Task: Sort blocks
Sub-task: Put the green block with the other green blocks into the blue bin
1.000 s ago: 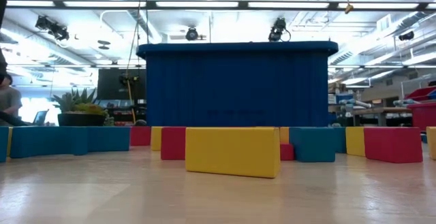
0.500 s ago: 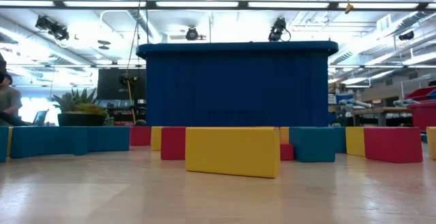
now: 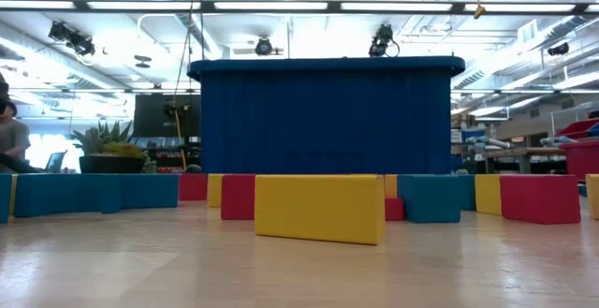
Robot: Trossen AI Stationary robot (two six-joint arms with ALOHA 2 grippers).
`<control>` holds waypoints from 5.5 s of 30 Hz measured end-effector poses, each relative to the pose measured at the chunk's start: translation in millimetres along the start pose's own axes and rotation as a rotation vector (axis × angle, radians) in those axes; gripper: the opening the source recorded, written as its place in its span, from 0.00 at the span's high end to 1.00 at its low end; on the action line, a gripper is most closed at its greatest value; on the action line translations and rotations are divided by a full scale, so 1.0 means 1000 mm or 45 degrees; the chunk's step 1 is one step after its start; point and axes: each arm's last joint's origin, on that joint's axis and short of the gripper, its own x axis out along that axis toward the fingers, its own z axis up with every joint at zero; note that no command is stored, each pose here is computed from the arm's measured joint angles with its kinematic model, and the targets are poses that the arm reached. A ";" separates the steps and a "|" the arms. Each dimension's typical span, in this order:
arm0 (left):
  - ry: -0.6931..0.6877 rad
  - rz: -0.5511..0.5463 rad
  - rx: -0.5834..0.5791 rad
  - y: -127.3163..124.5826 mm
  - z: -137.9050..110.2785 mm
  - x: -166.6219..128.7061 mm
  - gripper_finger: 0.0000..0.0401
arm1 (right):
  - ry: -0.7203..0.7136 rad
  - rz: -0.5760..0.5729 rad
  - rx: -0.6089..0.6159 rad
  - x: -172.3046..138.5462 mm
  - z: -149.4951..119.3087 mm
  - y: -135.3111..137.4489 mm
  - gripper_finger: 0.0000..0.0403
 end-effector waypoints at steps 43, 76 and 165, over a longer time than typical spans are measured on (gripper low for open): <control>0.173 0.319 0.145 0.013 0.022 -0.038 0.44 | -0.089 -0.169 -0.111 0.002 0.003 -0.018 0.69; 0.595 0.362 0.076 0.003 0.010 -0.076 0.44 | 0.544 -1.427 -0.021 -0.066 -0.073 -0.196 0.54; 1.276 0.161 -0.173 -0.033 -0.291 -0.073 0.66 | 0.660 -0.565 0.115 -0.049 -0.043 -0.078 0.44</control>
